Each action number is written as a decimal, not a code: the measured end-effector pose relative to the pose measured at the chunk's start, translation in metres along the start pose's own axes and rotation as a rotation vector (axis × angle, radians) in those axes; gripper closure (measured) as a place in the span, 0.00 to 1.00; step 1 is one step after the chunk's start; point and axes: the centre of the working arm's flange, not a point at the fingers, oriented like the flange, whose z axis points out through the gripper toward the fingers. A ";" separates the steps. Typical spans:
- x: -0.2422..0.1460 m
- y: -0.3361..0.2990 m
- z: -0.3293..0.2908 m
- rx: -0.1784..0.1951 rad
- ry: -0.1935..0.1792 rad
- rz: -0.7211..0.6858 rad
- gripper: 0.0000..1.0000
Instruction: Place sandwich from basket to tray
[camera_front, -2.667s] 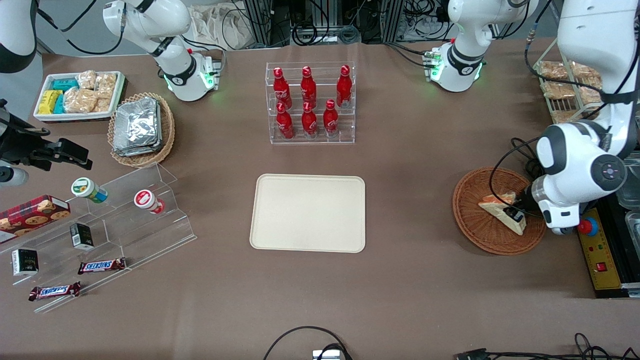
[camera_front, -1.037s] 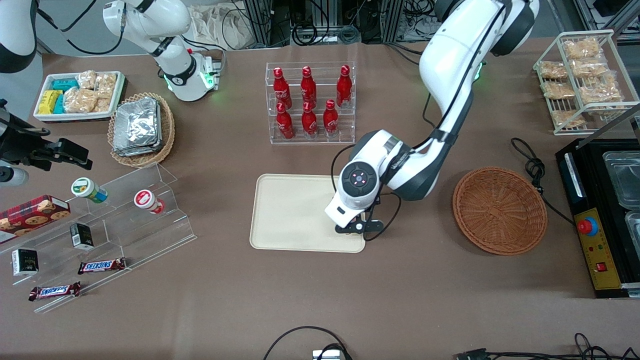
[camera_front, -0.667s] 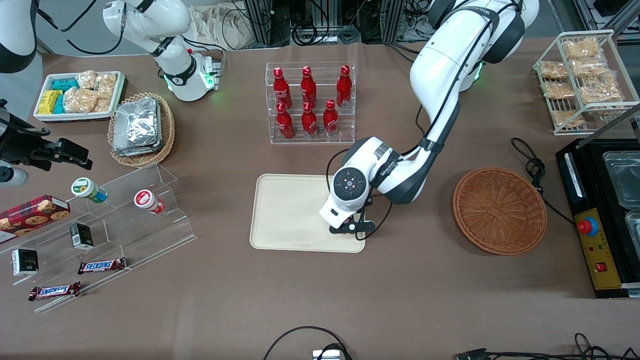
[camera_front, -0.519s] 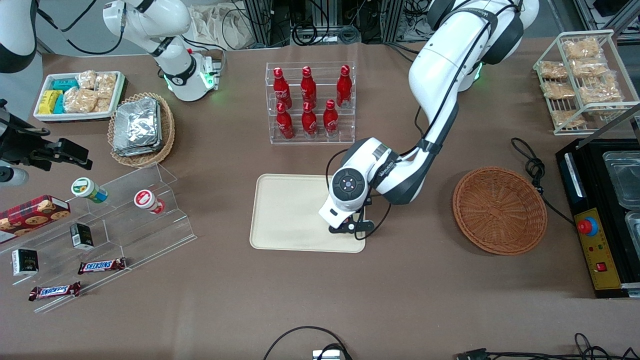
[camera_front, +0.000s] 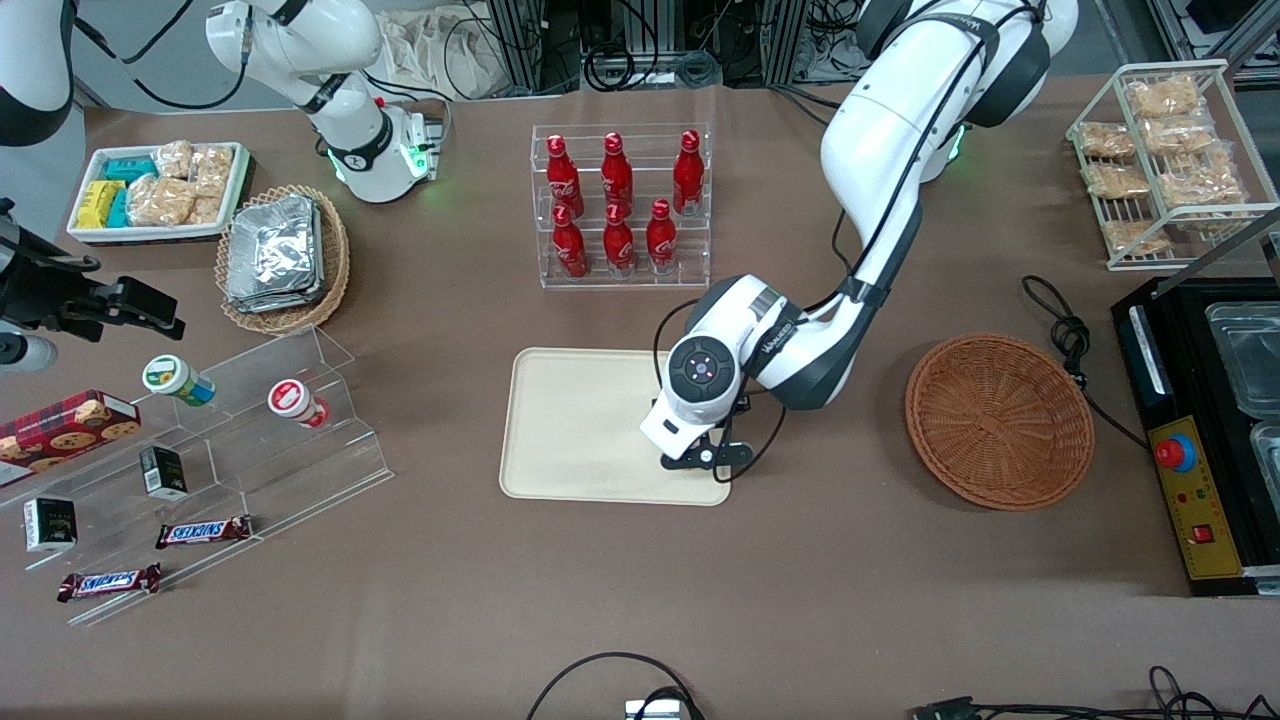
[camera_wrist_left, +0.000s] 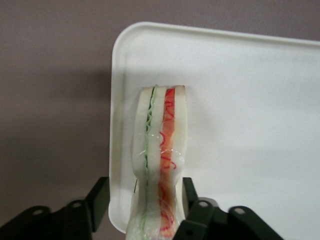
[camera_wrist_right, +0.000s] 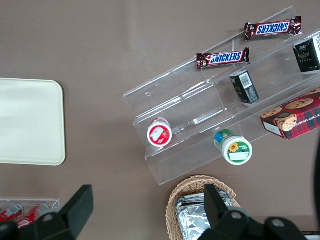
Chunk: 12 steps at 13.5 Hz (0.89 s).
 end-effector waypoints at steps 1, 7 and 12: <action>-0.001 -0.003 -0.011 0.005 0.001 -0.007 0.16; 0.005 -0.100 -0.089 0.072 -0.023 -0.093 0.00; -0.017 -0.204 -0.142 0.079 -0.006 -0.067 0.00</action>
